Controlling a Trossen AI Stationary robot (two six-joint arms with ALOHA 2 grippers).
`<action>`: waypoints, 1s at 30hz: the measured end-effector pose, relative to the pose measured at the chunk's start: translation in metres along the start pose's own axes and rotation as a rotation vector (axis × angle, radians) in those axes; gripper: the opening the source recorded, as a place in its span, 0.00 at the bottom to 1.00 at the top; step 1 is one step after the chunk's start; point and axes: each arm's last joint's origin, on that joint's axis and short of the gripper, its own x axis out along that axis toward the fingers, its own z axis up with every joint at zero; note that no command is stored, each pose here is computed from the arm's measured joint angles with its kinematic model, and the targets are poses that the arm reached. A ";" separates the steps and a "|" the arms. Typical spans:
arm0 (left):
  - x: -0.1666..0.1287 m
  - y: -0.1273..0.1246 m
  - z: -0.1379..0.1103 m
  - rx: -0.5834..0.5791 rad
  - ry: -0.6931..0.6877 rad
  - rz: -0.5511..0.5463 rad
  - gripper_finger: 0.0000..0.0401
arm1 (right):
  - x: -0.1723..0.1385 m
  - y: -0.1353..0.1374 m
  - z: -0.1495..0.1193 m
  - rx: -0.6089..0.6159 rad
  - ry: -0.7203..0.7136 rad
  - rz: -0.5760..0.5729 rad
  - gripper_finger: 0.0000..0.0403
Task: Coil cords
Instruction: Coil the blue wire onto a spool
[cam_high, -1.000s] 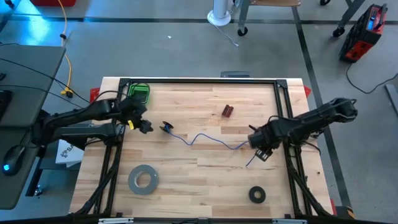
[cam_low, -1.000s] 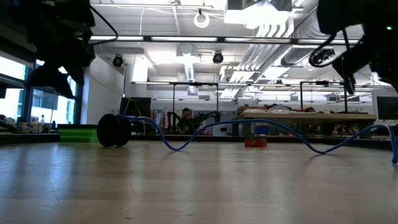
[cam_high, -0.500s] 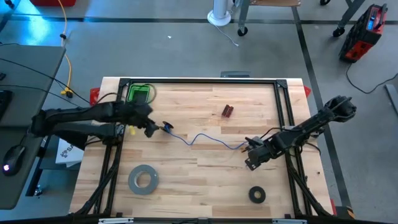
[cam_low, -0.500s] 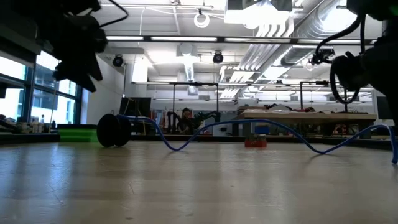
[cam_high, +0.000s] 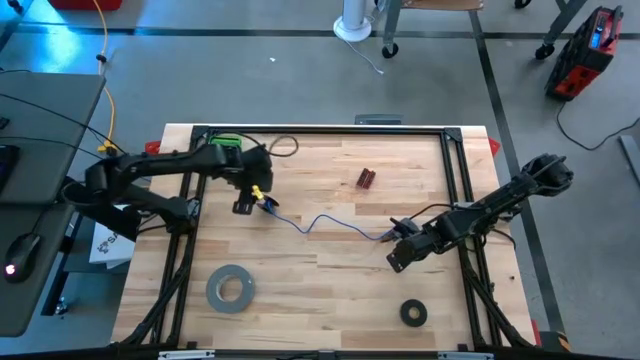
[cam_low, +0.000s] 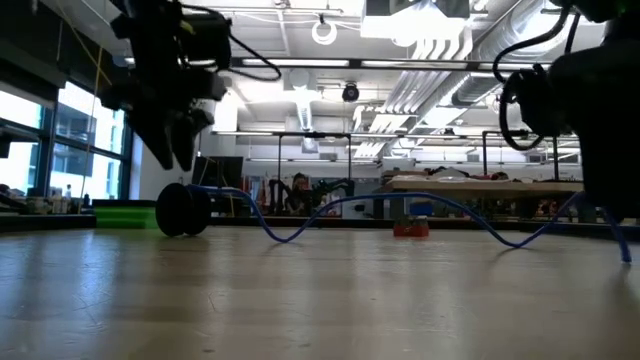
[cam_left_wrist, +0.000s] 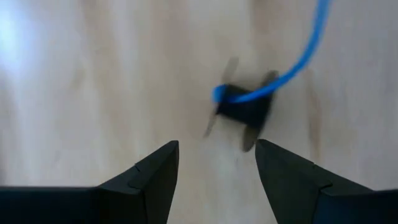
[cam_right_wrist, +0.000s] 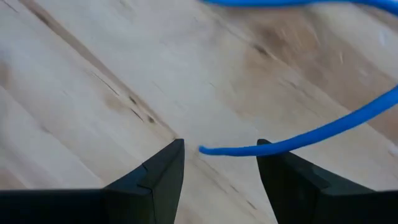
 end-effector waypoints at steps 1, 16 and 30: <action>0.005 0.000 0.000 0.040 0.022 -0.012 0.52 | 0.000 0.001 0.001 0.001 -0.013 0.008 0.48; 0.017 0.013 0.011 0.167 -0.006 0.004 0.52 | 0.000 0.008 0.004 0.044 -0.083 0.074 0.48; 0.026 0.013 0.012 0.181 0.039 -0.014 0.52 | 0.000 0.008 0.004 0.045 -0.108 0.068 0.48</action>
